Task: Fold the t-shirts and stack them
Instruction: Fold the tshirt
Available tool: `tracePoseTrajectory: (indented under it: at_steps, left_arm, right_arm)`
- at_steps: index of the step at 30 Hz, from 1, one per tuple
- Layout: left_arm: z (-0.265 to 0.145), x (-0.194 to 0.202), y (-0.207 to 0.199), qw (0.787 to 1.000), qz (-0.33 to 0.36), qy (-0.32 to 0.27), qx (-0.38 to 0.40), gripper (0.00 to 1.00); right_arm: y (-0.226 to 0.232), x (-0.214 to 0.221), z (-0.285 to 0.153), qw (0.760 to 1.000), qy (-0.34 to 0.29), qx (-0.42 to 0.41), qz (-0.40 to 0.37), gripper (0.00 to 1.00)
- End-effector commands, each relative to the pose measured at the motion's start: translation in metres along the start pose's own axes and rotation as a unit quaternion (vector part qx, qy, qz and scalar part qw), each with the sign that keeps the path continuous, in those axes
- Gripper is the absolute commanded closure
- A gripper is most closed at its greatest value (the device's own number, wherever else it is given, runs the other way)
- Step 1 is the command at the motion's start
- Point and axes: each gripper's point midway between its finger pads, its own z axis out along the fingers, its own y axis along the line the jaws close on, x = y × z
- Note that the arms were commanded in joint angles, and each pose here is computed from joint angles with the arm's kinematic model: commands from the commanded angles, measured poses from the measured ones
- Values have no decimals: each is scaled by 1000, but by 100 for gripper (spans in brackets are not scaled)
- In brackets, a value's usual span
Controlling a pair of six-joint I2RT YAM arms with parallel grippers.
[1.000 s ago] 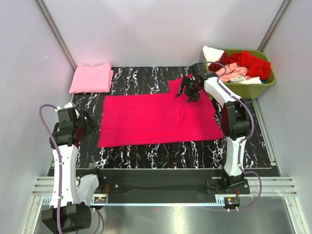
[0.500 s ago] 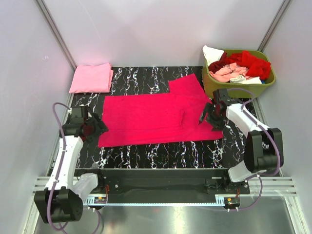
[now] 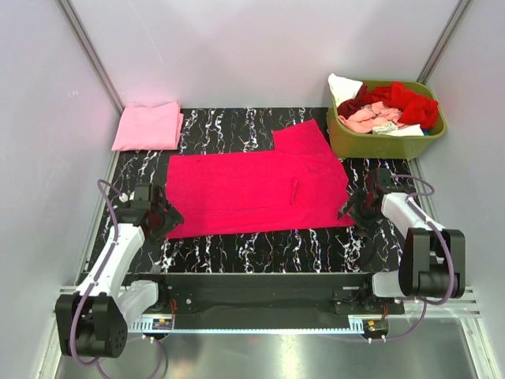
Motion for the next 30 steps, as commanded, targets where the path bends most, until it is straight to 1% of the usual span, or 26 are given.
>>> tracePoseTrajectory:
  at_steps: [1,4,10,11,12,13,14,16,17,18,19,20,21,22,24,27,30]
  left_arm:
    - [14,-17,2,999,-24,-45,-17,23]
    - [26,-16,12,998,-26,-52,-40,22]
    - [41,-18,23,995,-31,-57,-74,23]
    - [43,-18,24,995,-33,-57,-77,24]
    - [47,-18,24,995,-35,-56,-79,26]
    - [51,-15,27,995,-36,-53,-82,27]
    - [54,-14,28,994,-35,-52,-85,35]
    - [61,-16,29,994,-35,-58,-88,48]
    - [61,-18,28,994,-35,-59,-89,67]
    - [61,-22,26,993,-33,-66,-87,80]
    - [60,-25,23,994,-33,-70,-82,86]
    - [59,-29,22,993,-34,-77,-83,99]
    - [58,-31,22,993,-32,-79,-84,100]
    - [54,-38,17,993,-25,-86,-82,100]
    - [46,-39,19,992,-22,-84,-91,100]
    - [26,-44,16,992,-31,-96,-78,100]
    - [7,-45,12,993,-45,-98,-44,100]
  right_arm:
    - [10,-18,10,1000,-15,-17,16,23]
    - [11,-25,16,999,-22,-20,19,24]
    - [5,-39,22,999,-32,2,12,27]
    - [5,-39,23,999,-30,1,15,28]
    - [3,-41,24,999,-31,1,19,33]
    - [2,-41,25,999,-29,1,20,36]
    - [2,-41,25,999,-28,0,20,39]
    - [1,-42,28,999,-25,1,20,49]
    - [1,-42,28,1000,-24,1,19,54]
    - [0,-43,28,1000,-26,3,17,64]
    - [0,-43,28,1000,-26,3,15,70]
    - [-1,-44,28,1000,-26,4,14,76]
    - [0,-43,27,1000,-23,3,14,82]
    - [1,-44,25,1000,-23,1,15,91]
    - [2,-41,19,1000,-20,-4,16,99]
    - [2,-38,4,999,-27,-13,25,100]
    - [3,-34,-15,999,-33,-20,38,100]
